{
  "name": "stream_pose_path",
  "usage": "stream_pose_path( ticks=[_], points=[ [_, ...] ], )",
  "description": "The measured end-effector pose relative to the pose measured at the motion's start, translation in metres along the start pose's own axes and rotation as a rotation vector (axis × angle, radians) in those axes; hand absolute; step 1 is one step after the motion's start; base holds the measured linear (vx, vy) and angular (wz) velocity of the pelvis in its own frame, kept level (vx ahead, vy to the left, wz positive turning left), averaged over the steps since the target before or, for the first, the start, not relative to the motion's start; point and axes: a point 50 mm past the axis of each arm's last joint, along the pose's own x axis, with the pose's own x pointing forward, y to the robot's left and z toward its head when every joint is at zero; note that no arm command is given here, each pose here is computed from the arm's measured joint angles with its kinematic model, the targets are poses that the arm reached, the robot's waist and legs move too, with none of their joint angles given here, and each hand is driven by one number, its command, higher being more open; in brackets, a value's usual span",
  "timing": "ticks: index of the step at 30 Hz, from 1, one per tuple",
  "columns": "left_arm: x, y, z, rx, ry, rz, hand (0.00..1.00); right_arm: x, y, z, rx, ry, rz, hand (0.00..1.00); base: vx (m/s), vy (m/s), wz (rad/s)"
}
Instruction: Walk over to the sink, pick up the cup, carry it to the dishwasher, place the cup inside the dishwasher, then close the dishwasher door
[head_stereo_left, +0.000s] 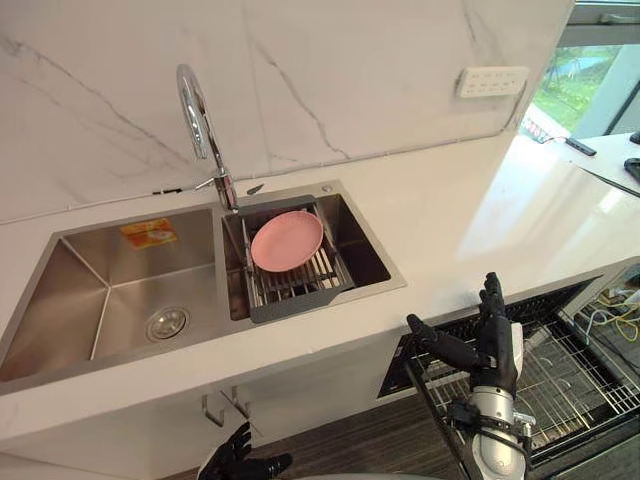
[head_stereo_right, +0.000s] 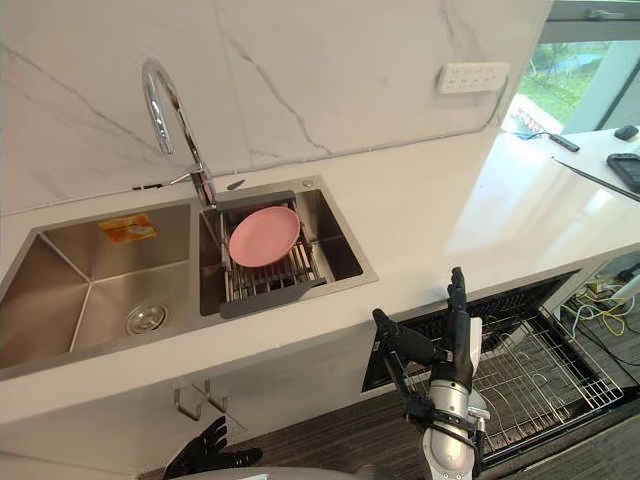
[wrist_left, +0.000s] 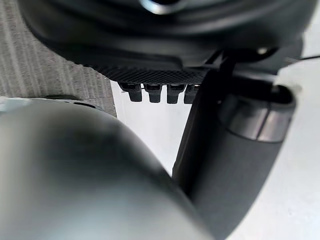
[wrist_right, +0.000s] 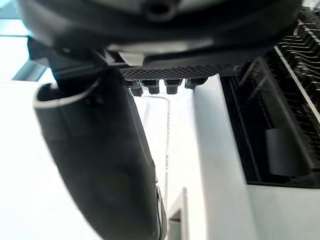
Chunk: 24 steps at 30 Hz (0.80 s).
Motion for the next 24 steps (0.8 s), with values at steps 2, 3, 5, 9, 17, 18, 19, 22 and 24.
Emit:
stream_pose_path(
  ticks=[2,3,5,9,17,18,19,22,24],
  points=[
    [0.0,0.0,0.0,0.004,-0.001,-0.002,1.0,0.002,0.0,0.013,-0.014,-0.08,-0.012,1.0,-0.06,0.009,-0.19],
    [0.0,0.0,0.0,0.008,0.0,-0.005,1.0,0.003,0.0,0.017,-0.018,-0.105,-0.012,1.0,-0.04,0.004,-0.14],
    [0.0,-0.001,0.0,0.034,0.004,-0.021,1.0,0.004,0.001,0.032,-0.048,-0.2,-0.007,1.0,-0.03,0.002,-0.12],
    [0.0,-0.001,0.001,0.039,0.006,-0.03,1.0,0.004,0.005,0.045,-0.077,-0.29,0.022,1.0,0.0,0.004,-0.09],
    [0.0,0.001,0.002,0.005,-0.006,-0.016,1.0,0.006,0.019,0.049,-0.037,-0.31,0.172,1.0,0.04,0.01,0.05],
    [-0.001,0.004,0.004,0.01,-0.009,-0.011,1.0,0.007,0.022,0.05,-0.016,-0.312,0.187,1.0,0.01,0.013,0.28],
    [-0.001,0.007,0.006,0.009,-0.018,0.0,1.0,0.009,0.024,0.051,-0.003,-0.315,0.204,1.0,0.0,0.021,0.31],
    [-0.002,0.014,0.008,-0.022,-0.032,0.043,1.0,0.015,0.029,0.051,0.013,-0.321,0.243,1.0,-0.01,0.035,0.19],
    [-0.005,0.017,0.003,-0.045,-0.017,0.072,1.0,0.019,0.038,0.048,0.021,-0.319,0.309,1.0,0.02,0.054,0.22]
  ],
)
